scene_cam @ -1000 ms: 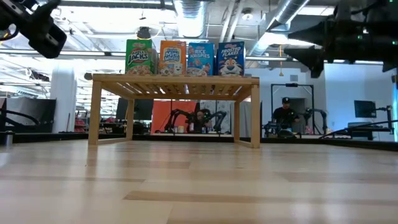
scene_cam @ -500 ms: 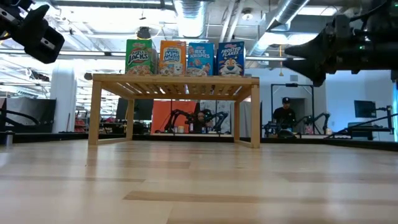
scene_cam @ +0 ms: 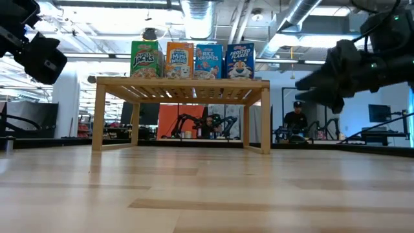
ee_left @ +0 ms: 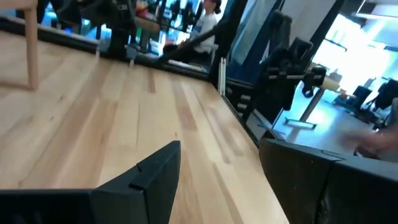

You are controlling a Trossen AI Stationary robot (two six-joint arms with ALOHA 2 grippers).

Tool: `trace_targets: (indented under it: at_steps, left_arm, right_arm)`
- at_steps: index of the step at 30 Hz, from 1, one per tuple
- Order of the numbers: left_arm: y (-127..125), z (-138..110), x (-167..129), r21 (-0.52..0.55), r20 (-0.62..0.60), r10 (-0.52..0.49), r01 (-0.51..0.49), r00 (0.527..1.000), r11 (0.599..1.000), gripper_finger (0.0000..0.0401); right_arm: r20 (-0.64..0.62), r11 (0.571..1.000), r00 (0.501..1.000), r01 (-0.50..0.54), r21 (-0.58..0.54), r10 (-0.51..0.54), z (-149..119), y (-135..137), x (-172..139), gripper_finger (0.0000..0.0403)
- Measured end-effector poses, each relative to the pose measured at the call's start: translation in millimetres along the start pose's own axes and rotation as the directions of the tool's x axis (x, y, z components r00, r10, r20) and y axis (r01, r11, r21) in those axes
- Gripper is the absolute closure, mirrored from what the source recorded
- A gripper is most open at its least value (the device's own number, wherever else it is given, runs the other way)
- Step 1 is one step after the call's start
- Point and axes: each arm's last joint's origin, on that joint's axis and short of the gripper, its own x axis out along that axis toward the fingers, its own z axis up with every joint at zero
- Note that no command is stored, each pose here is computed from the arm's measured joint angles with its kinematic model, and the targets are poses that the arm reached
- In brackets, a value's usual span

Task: Stack cereal on shelf
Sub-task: Return to Home Position

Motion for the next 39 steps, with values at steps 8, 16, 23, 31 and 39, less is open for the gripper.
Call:
trace_targets:
  at_steps: [8,16,23,31,39]
  left_arm:
    - [0.1,-0.5,0.0,0.009,-0.029,0.008,-0.008,1.0,1.0,0.0191]
    - [0.1,-0.3,-0.1,0.01,-0.031,0.01,-0.009,0.999,1.0,0.0191]
    - [0.0,-0.1,-0.1,0.007,-0.032,0.01,-0.01,0.999,1.0,0.0191]
    - [0.0,0.0,-0.1,0.005,-0.032,0.011,-0.011,0.999,1.0,0.0191]
    - [0.0,0.2,-0.1,0.005,-0.031,0.011,-0.011,0.999,1.0,0.0191]
  right_arm:
    - [-0.198,0.996,0.976,0.085,-0.037,-0.091,-20.1,-9.0,-0.8,0.0153]
    - [-0.356,0.985,0.919,0.15,-0.081,-0.169,-35.7,-16.8,-6.2,0.0153]
    - [-0.409,0.98,0.891,0.171,-0.099,-0.196,-41.0,-19.5,-9.0,0.0153]
    - [-0.409,0.98,0.891,0.171,-0.099,-0.197,-41.0,-19.6,-9.0,0.0153]
    - [-0.409,0.98,0.891,0.171,-0.099,-0.197,-41.0,-19.6,-9.0,0.0153]
